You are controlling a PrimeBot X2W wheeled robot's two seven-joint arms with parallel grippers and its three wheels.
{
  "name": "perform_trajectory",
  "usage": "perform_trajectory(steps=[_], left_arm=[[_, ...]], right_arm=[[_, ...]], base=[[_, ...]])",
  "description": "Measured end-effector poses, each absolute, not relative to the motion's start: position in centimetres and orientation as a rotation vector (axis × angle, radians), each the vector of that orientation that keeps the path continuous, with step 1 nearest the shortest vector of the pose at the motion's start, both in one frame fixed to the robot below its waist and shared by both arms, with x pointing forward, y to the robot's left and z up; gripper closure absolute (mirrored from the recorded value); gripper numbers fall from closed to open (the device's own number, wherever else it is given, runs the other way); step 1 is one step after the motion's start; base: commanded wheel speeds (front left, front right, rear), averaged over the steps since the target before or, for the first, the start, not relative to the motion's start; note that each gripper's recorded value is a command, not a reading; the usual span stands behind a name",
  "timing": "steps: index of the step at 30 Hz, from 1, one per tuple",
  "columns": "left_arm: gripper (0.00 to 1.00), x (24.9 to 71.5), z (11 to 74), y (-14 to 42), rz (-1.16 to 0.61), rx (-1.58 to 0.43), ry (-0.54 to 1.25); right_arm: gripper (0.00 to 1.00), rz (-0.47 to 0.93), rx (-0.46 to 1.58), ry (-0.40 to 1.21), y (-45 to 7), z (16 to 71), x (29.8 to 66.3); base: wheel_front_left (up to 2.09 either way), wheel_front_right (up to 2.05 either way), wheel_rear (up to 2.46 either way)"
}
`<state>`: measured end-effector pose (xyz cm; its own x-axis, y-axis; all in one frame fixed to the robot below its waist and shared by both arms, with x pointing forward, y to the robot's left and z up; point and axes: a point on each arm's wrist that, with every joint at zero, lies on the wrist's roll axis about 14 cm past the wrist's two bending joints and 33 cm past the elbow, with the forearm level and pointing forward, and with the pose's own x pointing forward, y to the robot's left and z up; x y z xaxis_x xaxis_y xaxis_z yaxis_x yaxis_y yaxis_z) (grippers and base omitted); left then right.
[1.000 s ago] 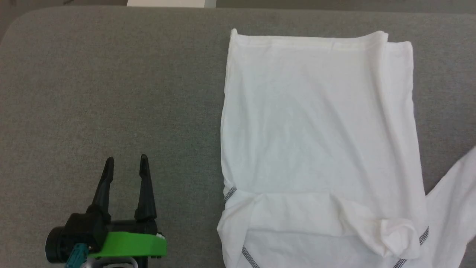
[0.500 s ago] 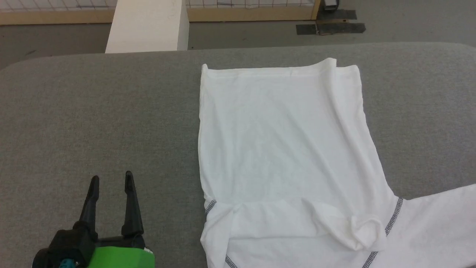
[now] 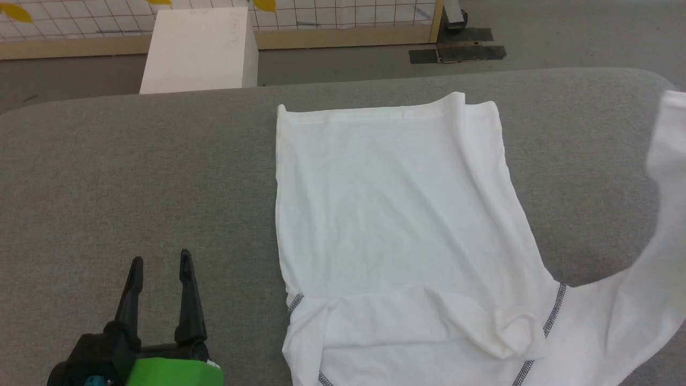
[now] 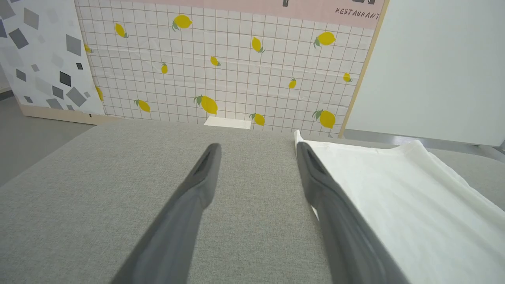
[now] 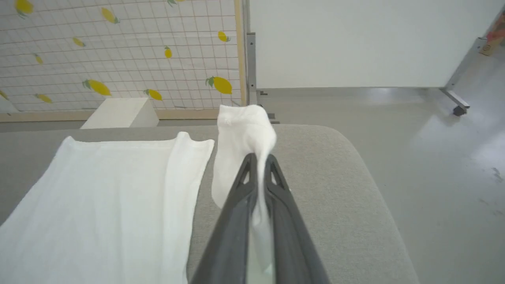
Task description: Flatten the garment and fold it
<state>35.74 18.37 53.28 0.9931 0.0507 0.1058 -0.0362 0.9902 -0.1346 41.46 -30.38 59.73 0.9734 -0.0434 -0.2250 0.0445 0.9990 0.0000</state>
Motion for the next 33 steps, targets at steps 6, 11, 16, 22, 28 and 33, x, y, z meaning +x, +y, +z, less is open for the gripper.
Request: perform_trajectory(steps=[6, 11, 16, 22, 28, 33], left_arm=[[0.00, 35.3, 52.9, 18.9, 0.064, -0.130, -0.095], [0.00, 34.8, 52.4, 19.4, 0.085, -0.130, -0.079], [0.00, 34.1, 52.0, 20.4, 0.125, -0.128, -0.067], [0.00, 33.2, 51.7, 21.1, 0.155, -0.130, -0.060], [0.00, 32.7, 51.6, 21.6, 0.175, -0.129, -0.057], [0.00, 32.4, 51.5, 21.8, 0.184, -0.131, -0.055]], right_arm=[[1.00, 0.248, 0.026, 0.232, -20.1, 60.0, 42.6], [1.00, 0.470, 0.034, 0.286, -12.2, 58.7, 42.0], [1.00, 0.681, 0.041, 0.349, -5.2, 57.1, 40.8], [1.00, 0.865, 0.031, 0.469, 0.7, 53.5, 38.4], [1.00, 0.937, -0.054, 0.581, 3.2, 48.1, 36.5], [0.00, 0.940, -0.065, 0.651, 4.1, 44.4, 35.6]], base=[[0.00, 0.00, 0.00], [0.00, 0.00, 0.00], [0.00, 0.00, 0.00], [0.00, 0.00, 0.00], [0.00, 0.00, 0.00], [0.00, 0.00, 0.00]])
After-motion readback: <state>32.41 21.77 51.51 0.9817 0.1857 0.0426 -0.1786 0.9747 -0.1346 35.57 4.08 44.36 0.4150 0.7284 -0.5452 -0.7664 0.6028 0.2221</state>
